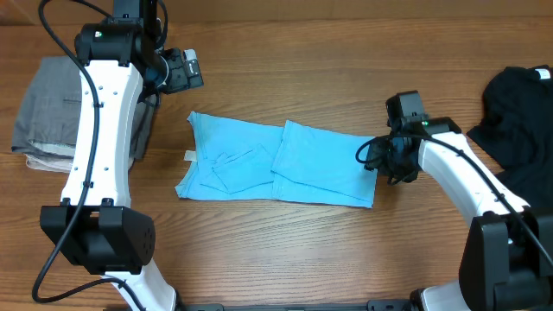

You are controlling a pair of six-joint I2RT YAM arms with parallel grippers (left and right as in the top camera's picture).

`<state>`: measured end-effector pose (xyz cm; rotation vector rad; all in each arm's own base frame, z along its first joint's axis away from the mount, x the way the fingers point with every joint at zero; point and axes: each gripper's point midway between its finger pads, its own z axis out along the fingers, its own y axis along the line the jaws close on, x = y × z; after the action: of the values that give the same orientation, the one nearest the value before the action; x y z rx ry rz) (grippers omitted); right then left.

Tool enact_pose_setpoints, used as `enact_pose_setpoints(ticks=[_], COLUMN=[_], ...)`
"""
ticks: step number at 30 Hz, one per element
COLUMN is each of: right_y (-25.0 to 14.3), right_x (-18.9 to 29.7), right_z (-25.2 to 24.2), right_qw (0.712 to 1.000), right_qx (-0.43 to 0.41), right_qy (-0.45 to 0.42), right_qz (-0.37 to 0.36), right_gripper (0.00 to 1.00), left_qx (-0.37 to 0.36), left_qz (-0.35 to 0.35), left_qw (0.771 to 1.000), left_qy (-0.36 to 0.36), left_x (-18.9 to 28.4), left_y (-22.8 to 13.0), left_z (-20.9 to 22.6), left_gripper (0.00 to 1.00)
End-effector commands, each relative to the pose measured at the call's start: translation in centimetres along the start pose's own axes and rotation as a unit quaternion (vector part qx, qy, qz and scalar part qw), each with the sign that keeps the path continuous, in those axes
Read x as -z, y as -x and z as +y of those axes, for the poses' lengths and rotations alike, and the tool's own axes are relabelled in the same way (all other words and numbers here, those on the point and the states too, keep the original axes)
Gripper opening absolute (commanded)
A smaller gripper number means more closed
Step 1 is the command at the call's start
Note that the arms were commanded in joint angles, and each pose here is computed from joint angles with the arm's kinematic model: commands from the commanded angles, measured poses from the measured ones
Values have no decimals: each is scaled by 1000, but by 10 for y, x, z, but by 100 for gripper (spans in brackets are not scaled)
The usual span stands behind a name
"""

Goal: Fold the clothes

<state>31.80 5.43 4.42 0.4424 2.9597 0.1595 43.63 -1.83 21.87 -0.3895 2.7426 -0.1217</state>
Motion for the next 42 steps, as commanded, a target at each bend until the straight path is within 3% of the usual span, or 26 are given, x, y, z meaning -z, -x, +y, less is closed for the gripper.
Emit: enact_pose_setpoints(ticks=[1, 17, 19, 21, 23, 37, 42], right_y=[-6, -10, -12, -11, -8, 54, 70], right_x=[-11, -46, -48, -47, -46, 38, 80], right_z=[8, 5, 5, 5, 5, -100, -111], right_qw=[999, 997, 997, 997, 997, 990, 986], right_qx=[21, 7, 1, 1, -1, -131, -157], right_qy=[38, 63, 64, 64, 65, 22, 28], right_qz=[3, -43, -42, -44, -47, -37, -43], right_gripper=[58, 57, 46, 20, 5, 4, 4], left_qx=[5, 5, 5, 5, 5, 5, 5], left_qz=[2, 2, 2, 2, 2, 2, 2], left_qw=[1000, 1000, 1000, 1000, 1000, 1000, 1000], left_qy=[6, 6, 6, 6, 6, 6, 6], left_x=[-1, -1, -1, -1, -1, -1, -1], left_y=[-1, -1, -1, -1, -1, -1, -1], left_z=[2, 2, 2, 2, 2, 2, 2], left_gripper=[100, 100, 100, 100, 100, 100, 100])
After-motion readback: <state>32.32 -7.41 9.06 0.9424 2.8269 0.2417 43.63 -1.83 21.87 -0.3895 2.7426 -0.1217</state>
